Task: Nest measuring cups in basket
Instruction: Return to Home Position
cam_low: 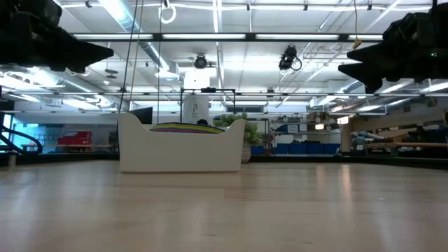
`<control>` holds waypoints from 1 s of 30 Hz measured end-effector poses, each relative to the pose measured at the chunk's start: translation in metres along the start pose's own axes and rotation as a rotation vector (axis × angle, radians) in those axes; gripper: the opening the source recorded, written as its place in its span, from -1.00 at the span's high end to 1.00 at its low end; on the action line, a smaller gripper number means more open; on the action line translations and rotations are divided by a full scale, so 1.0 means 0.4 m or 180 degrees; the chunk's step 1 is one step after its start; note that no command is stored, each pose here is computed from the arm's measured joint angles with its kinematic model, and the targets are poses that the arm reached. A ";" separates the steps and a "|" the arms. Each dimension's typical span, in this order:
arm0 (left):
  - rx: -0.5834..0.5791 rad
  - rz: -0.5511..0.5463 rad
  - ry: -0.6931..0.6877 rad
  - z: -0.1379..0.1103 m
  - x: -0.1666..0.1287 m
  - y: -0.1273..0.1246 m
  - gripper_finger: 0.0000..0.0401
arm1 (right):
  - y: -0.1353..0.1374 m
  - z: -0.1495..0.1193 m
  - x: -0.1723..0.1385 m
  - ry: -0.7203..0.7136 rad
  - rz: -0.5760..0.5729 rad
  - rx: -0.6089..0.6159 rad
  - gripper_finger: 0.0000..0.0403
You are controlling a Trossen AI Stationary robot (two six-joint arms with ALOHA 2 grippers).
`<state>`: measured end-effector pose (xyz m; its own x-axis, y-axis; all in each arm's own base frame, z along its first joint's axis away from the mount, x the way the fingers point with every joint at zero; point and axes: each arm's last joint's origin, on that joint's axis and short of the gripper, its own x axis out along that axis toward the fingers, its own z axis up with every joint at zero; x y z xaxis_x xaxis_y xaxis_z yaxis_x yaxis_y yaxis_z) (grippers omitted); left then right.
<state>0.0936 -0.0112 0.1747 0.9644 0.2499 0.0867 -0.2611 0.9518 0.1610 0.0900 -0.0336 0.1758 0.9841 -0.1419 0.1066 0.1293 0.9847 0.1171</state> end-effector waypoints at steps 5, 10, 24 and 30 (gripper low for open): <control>-0.0075 0.0062 -0.0164 0.014 0.000 0.004 0.96 | 0.000 0.018 0.000 -0.0247 -0.0093 0.0227 -0.15; -0.0582 0.0056 -0.0185 0.015 0.000 0.004 0.91 | 0.000 0.023 -0.001 -0.0310 -0.0083 0.0185 -0.16; -0.0675 0.0064 -0.0194 0.016 0.000 0.004 0.92 | 0.000 0.023 -0.001 -0.0311 -0.0089 0.0178 -0.16; -0.0677 0.0064 -0.0195 0.016 0.000 0.004 0.92 | 0.000 0.023 -0.001 -0.0311 -0.0089 0.0178 -0.16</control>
<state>0.0927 -0.0107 0.1812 0.9530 0.2641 0.1485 -0.2592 0.9644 -0.0517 0.0887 -0.0344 0.1848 0.9633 -0.1811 0.1981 0.1468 0.9734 0.1759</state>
